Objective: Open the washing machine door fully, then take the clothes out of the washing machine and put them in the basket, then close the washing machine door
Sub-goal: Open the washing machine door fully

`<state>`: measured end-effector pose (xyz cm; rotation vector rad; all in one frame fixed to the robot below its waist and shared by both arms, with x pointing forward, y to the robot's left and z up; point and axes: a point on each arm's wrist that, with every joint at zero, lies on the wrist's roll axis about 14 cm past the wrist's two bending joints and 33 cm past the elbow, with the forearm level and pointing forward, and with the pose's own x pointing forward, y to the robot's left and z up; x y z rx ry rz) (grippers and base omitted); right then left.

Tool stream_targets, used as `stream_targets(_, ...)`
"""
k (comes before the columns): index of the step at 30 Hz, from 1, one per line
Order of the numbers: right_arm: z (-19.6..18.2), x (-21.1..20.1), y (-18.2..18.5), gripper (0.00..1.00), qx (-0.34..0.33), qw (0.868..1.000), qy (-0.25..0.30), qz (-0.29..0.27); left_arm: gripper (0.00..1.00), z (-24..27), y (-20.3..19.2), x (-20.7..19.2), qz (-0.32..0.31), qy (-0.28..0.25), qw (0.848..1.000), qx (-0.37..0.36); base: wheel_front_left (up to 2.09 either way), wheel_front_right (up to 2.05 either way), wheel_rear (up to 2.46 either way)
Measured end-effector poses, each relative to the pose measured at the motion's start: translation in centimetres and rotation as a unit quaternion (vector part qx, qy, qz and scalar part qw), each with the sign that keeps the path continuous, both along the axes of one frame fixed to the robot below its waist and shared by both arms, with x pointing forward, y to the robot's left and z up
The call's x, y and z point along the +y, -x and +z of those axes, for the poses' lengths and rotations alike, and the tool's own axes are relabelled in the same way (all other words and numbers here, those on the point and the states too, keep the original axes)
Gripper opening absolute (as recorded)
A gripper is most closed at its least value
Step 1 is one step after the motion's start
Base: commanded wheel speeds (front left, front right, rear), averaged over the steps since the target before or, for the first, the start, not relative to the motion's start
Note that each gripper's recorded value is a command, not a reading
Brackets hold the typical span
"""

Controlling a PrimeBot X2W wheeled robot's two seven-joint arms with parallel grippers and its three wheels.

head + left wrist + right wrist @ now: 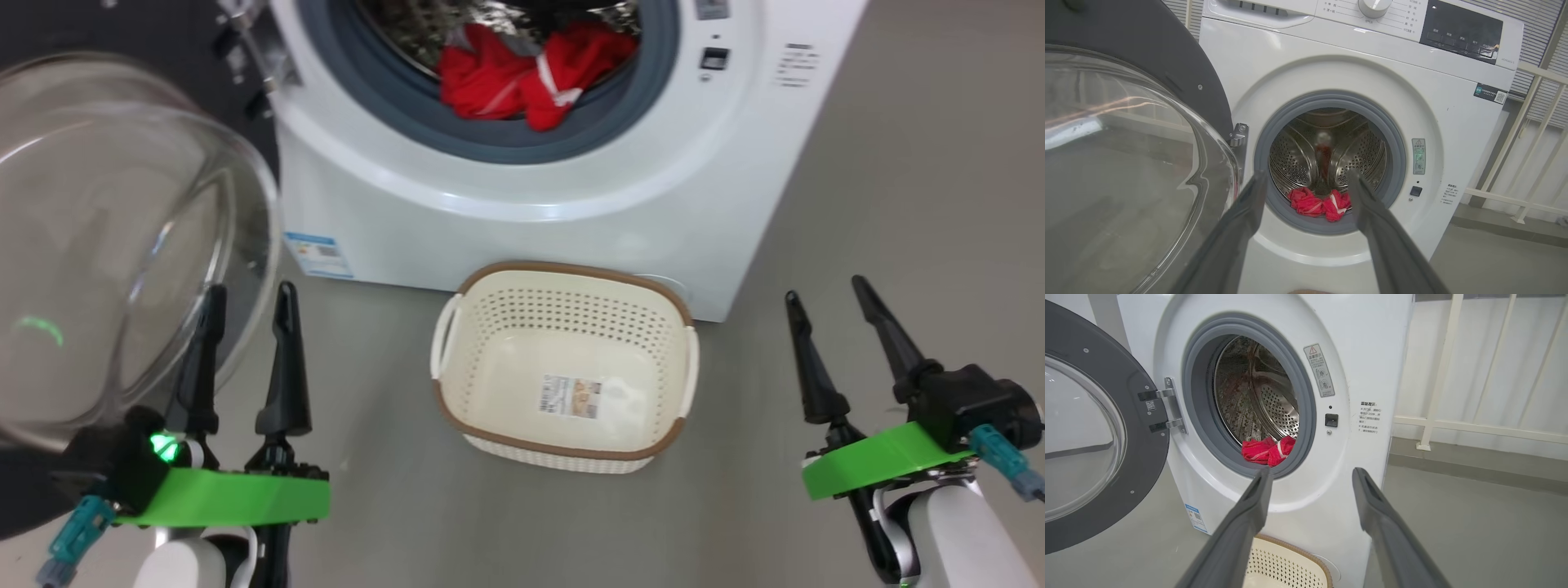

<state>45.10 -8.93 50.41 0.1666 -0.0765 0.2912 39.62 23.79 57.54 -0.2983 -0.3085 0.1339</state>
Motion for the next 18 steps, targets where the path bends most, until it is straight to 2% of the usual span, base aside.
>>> stream_targets(7,1.4,-4.2,0.9,1.0,-0.019,0.998,0.001,-0.055,1.0,-2.4,-0.8,-1.6,-0.024,0.01,0.999,0.031,0.0,0.0,0.0)
stream_targets(18,1.7,-8.6,4.7,1.0,-0.019,0.993,0.011,-0.113,1.0,-5.8,-0.5,-4.9,-0.069,-0.013,0.994,0.082,0.0,0.0,0.0)
